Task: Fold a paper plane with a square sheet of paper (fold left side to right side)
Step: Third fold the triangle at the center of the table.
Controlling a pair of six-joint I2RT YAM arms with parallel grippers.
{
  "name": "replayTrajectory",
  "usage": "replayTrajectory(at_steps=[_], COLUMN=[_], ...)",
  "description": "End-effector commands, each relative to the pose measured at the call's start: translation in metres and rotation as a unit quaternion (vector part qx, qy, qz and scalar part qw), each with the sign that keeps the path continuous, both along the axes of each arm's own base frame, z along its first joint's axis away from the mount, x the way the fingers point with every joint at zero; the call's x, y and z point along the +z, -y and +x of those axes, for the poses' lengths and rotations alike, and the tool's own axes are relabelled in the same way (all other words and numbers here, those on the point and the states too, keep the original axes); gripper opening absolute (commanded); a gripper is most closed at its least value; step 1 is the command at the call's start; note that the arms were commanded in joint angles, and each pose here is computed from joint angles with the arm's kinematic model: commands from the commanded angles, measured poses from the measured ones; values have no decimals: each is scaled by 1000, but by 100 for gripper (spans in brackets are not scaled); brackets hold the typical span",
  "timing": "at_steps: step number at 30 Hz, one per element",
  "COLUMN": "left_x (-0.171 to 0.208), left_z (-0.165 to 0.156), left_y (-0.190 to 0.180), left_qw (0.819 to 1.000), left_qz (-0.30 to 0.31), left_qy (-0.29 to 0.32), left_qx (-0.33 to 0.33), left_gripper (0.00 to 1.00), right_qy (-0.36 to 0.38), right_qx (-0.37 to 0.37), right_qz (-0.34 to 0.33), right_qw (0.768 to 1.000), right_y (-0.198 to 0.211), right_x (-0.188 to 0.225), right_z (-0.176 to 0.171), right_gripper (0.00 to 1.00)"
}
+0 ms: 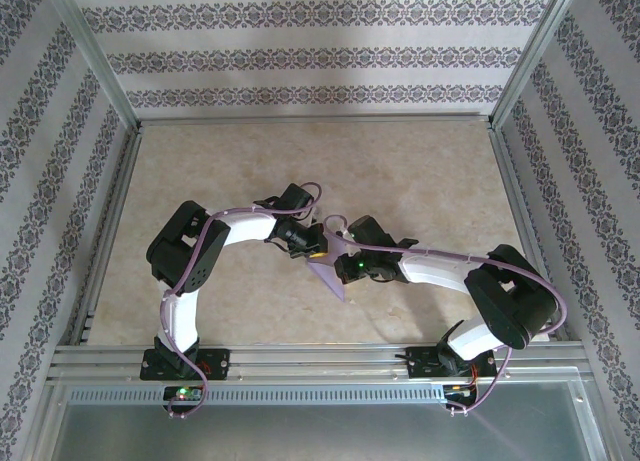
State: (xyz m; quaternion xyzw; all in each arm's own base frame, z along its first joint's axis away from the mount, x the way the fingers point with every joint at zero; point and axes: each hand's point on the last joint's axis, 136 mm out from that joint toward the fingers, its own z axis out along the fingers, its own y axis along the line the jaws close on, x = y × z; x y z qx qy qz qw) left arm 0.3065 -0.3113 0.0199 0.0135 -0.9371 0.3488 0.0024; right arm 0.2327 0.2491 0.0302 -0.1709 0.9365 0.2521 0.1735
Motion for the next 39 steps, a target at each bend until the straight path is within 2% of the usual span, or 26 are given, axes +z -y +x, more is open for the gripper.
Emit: replayTrajectory(at_steps=[1, 32, 39], left_x=[-18, -14, 9], left_z=[-10, -8, 3], left_y=[-5, -3, 6], left_qw=[999, 999, 1000], left_qz=[34, 30, 8], left_qy=[-16, -13, 15], left_qx=[-8, -6, -14], left_gripper=[0, 0, 8], right_qy=[1, -16, -29], right_qx=[1, 9, 14], right_qz=[-6, -15, -27], right_qw=[1000, 1000, 999], right_y=[3, 0, 3], right_x=[-1, -19, -27], right_z=[2, -2, -10], right_gripper=[0, 0, 0])
